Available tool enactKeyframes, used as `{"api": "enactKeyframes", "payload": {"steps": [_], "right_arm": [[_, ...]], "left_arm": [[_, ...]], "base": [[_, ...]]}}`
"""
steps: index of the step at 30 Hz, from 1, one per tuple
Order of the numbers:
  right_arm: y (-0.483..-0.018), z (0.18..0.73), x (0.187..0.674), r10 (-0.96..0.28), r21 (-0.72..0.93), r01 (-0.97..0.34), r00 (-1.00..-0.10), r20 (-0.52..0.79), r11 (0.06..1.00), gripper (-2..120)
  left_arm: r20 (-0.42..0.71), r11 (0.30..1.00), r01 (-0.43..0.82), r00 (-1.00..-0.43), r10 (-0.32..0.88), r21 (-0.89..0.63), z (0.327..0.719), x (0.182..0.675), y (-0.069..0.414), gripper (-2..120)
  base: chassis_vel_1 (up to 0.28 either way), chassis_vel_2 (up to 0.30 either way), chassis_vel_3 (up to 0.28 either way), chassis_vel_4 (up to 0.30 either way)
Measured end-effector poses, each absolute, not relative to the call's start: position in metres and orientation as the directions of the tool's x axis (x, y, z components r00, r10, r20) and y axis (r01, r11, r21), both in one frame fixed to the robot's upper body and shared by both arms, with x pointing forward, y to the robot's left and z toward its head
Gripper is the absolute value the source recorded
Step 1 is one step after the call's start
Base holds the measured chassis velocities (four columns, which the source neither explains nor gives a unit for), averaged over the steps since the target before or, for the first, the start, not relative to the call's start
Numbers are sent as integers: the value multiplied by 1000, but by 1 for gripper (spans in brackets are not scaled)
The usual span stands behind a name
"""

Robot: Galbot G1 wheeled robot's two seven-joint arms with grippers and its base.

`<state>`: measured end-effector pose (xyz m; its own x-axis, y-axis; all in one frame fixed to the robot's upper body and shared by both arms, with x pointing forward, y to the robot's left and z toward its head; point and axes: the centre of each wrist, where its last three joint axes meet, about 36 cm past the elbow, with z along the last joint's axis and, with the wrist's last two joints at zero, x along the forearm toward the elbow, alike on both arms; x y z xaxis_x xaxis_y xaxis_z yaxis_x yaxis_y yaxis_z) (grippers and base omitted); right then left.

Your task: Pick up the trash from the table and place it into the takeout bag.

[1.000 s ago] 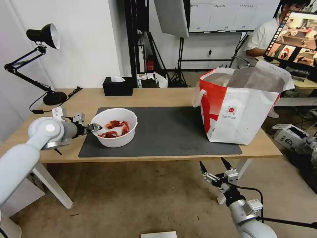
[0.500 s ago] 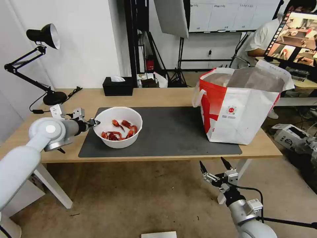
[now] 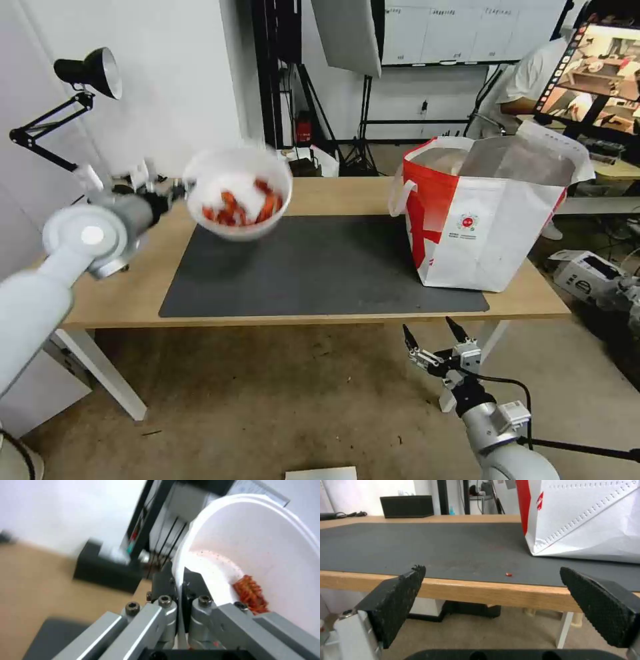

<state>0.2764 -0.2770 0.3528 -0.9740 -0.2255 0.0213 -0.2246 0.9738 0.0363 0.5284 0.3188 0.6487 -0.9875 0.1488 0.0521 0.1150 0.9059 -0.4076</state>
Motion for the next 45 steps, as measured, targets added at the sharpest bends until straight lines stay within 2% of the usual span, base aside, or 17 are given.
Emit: {"api": "enactKeyframes", "payload": {"steps": [5,13,23,30,33,37,38,45], "right_arm": [[-277,353,276,-225,36,-225,-974,21,974,100],[-277,353,276,-225,36,-225,-974,21,974,100],[-277,353,276,-225,36,-225,-974,21,974,100],[-277,353,276,-225,36,-225,-974,21,974,100],[-277,353,276,-226,36,-225,-974,21,974,100],[-277,353,276,-225,36,-225,-974,21,974,100],[-277,353,276,-225,36,-225,-974,21,974,100],[-277,353,276,-225,36,-225,-974,21,974,100]], "left_arm": [[-26,927,153,-988,153,-342,644,537,292,0],[-43,934,155,-988,149,-323,631,545,280,0],[-63,921,198,-980,187,-334,640,560,258,0],[-55,898,262,-964,259,-353,657,580,203,0],[-67,877,331,-942,329,-348,684,596,150,0],[-72,867,358,-932,356,-346,697,601,124,0],[-69,862,368,-927,368,-347,708,605,104,0],[23,868,353,-923,385,-350,731,624,38,0]], "base": [[0,0,0,0],[0,0,0,0],[0,0,0,0],[0,0,0,0],[0,0,0,0],[0,0,0,0],[0,0,0,0],[0,0,0,0]]}}
